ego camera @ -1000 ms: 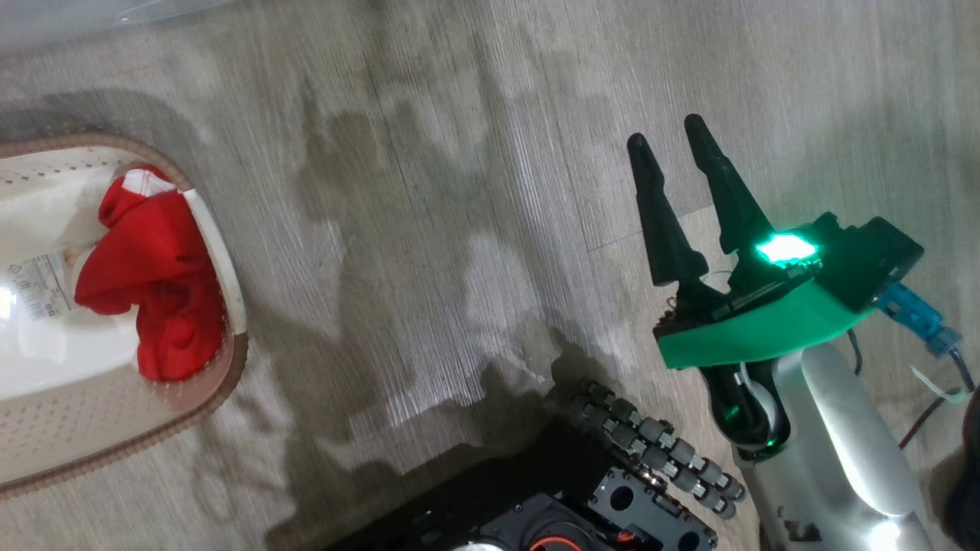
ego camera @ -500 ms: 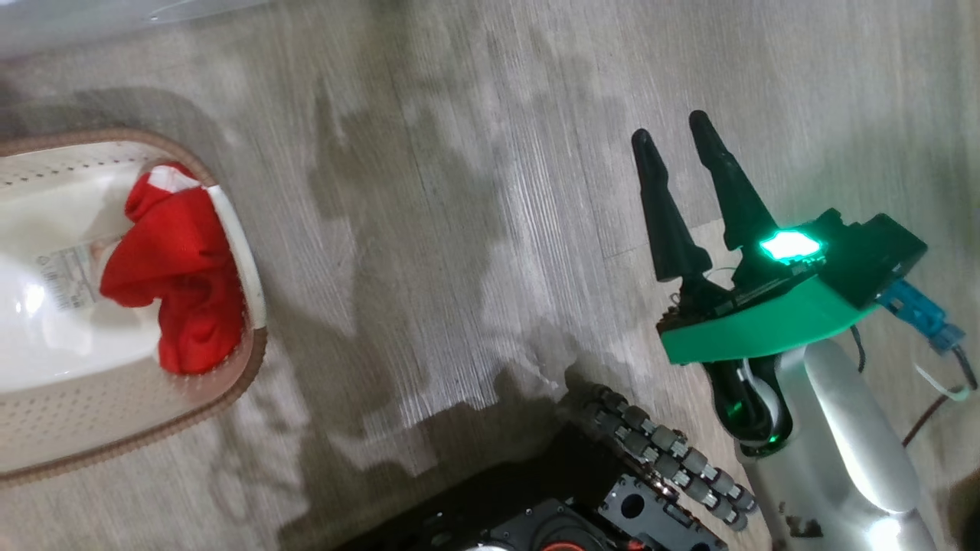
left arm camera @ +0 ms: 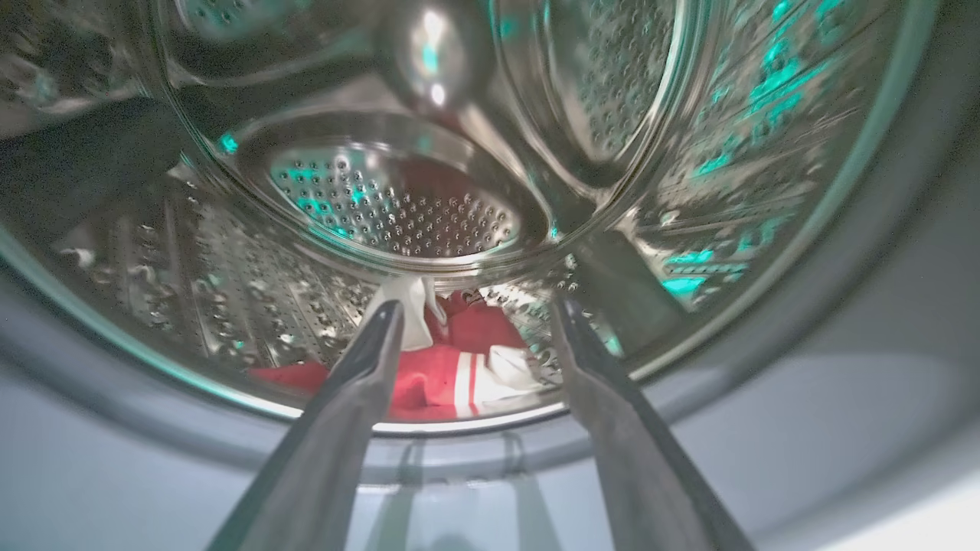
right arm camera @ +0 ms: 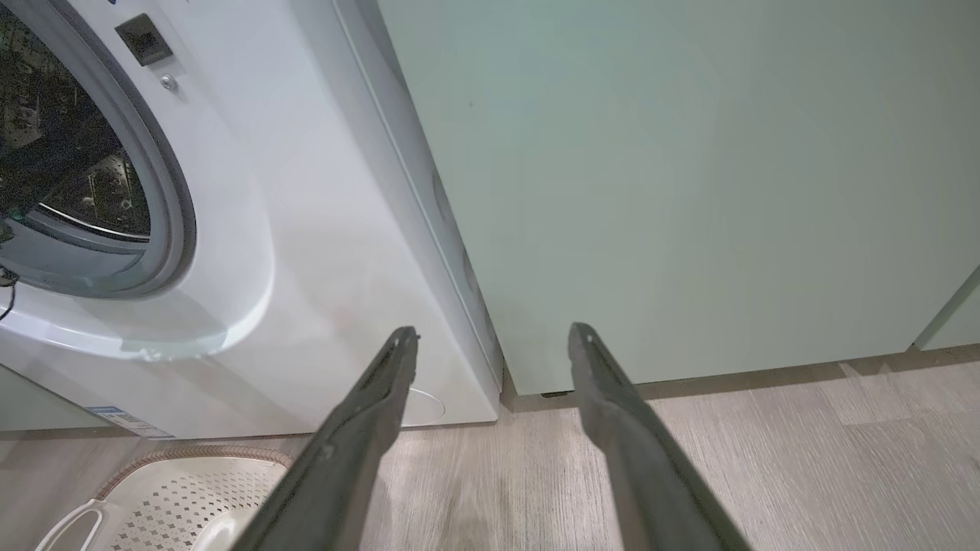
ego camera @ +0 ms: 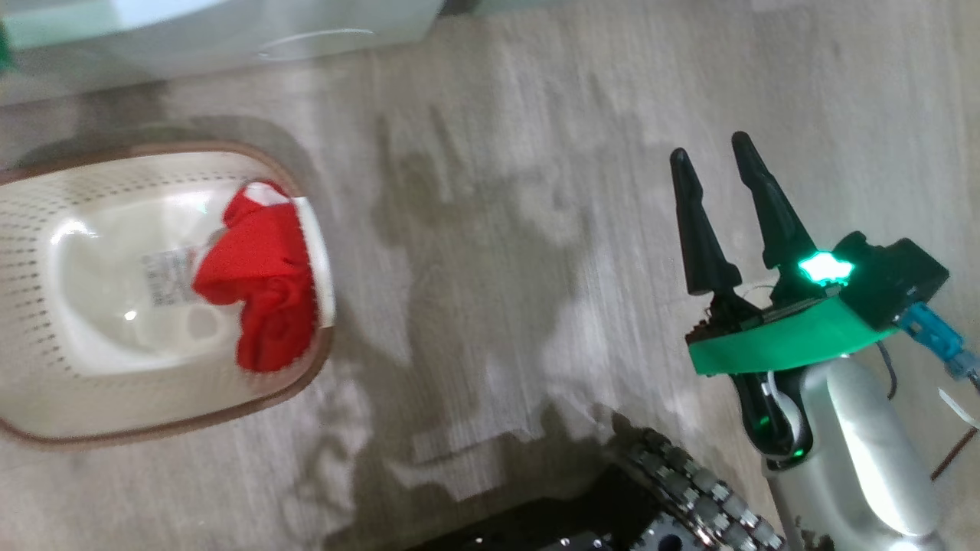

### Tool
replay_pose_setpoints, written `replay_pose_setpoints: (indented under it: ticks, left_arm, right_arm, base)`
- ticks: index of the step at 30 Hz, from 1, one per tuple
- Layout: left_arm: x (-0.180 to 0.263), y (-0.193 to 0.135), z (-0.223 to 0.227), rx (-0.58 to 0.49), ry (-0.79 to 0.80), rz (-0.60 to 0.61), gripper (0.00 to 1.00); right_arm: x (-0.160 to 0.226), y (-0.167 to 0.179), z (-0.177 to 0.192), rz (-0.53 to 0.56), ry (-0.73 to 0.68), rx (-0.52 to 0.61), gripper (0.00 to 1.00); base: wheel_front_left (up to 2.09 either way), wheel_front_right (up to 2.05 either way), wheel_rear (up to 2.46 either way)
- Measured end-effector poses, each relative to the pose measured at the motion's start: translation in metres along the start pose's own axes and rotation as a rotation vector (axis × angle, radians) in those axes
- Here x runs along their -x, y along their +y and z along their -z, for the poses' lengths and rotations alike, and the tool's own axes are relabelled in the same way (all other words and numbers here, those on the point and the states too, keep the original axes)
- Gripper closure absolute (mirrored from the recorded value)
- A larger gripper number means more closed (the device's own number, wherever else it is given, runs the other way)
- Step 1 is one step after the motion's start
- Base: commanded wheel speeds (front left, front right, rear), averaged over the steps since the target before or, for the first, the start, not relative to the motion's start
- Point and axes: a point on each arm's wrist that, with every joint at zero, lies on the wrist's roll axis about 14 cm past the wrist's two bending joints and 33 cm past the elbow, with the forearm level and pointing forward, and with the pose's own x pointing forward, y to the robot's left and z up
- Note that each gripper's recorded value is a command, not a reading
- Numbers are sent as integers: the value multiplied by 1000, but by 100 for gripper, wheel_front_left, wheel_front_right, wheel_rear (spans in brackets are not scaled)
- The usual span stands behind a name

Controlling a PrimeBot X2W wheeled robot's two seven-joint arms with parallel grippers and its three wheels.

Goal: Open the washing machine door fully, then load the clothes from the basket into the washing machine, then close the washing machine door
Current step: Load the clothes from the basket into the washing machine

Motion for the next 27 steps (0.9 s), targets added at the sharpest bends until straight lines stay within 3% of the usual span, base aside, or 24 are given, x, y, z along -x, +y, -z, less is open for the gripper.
replay_pose_setpoints:
  ticks: [11, 27]
  left_arm:
    - [97, 1, -62, 40, -109, -72, 0]
    - [206, 0, -88, 1, -51, -141, 0]
  right_arm:
    - [-4, 29, -20, -87, -50, 34, 0]
    - [26, 53, -62, -140, -96, 81, 0]
  base:
    - [0, 0, 0]
    - [0, 0, 0]
